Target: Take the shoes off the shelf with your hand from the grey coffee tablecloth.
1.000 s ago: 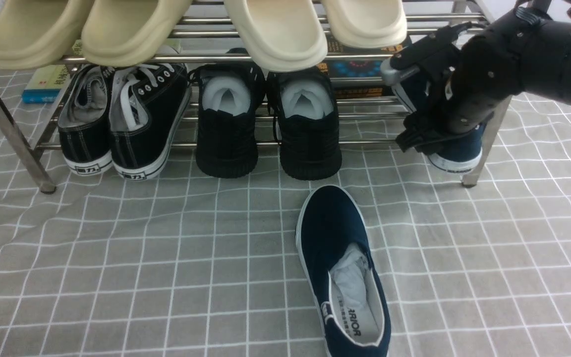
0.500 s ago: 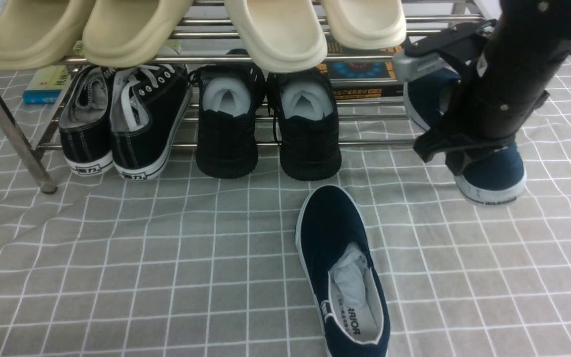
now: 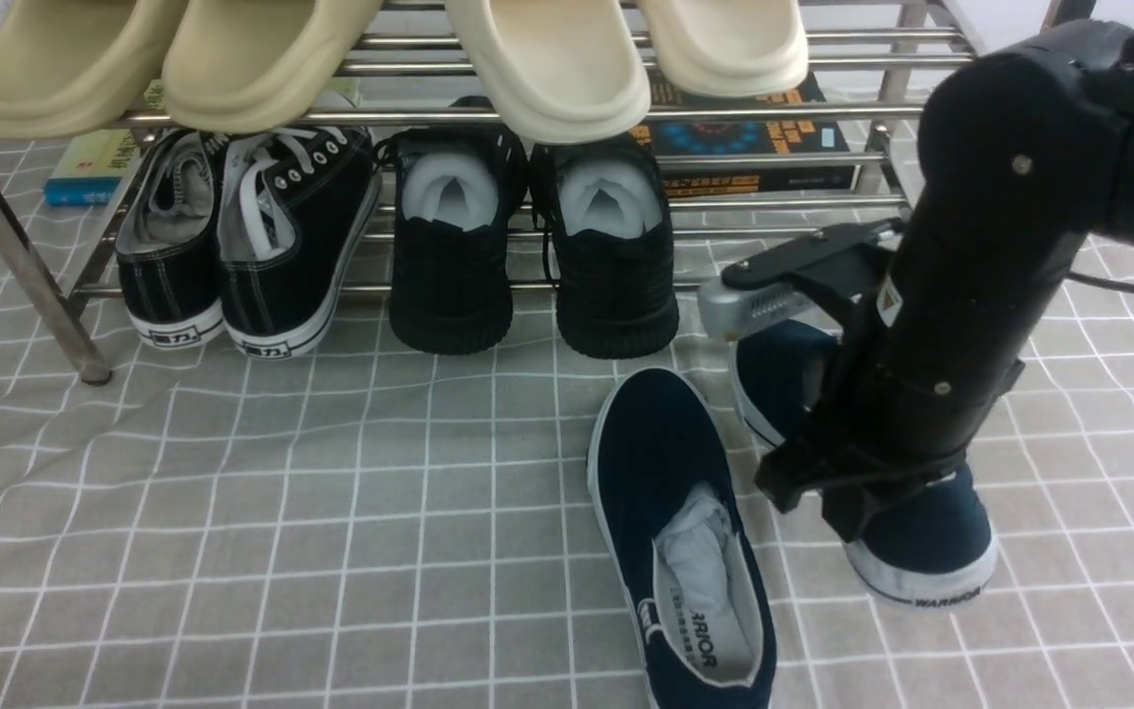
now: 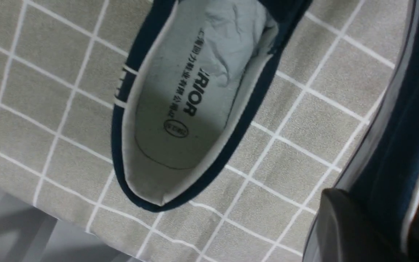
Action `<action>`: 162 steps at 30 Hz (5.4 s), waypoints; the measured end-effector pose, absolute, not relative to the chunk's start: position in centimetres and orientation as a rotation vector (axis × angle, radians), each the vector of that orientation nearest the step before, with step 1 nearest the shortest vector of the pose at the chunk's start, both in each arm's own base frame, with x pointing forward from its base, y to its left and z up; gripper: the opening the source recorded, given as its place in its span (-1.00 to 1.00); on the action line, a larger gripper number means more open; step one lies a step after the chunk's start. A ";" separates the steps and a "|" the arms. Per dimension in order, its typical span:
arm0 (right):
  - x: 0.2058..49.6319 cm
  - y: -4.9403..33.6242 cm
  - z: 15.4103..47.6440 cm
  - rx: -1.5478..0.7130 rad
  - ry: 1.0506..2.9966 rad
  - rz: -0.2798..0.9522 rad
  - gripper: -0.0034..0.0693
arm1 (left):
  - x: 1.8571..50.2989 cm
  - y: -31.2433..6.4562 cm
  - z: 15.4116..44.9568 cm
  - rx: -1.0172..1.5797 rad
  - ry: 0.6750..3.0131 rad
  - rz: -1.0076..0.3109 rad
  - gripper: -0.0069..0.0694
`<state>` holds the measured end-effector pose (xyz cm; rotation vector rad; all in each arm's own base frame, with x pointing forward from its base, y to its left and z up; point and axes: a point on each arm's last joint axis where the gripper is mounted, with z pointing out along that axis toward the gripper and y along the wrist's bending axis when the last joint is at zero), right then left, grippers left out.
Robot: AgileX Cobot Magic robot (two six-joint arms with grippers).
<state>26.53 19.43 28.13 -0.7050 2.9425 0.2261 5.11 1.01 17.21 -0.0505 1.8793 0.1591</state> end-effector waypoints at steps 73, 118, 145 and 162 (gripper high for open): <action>11.7 8.0 29.6 -0.513 1.782 0.446 -0.92 | 5.1 1.0 17.2 -0.050 1.879 0.159 -0.19; 7.4 1.3 22.2 -0.148 1.699 0.139 -0.82 | 5.1 1.0 17.2 -0.050 1.879 0.159 -0.19; 5.2 0.2 17.4 -0.046 1.876 0.037 -0.72 | 5.1 1.0 17.2 -0.050 1.879 0.159 -0.19; 5.2 0.3 17.4 -0.063 1.876 0.045 -0.66 | 5.1 1.0 17.2 -0.050 1.879 0.159 -0.19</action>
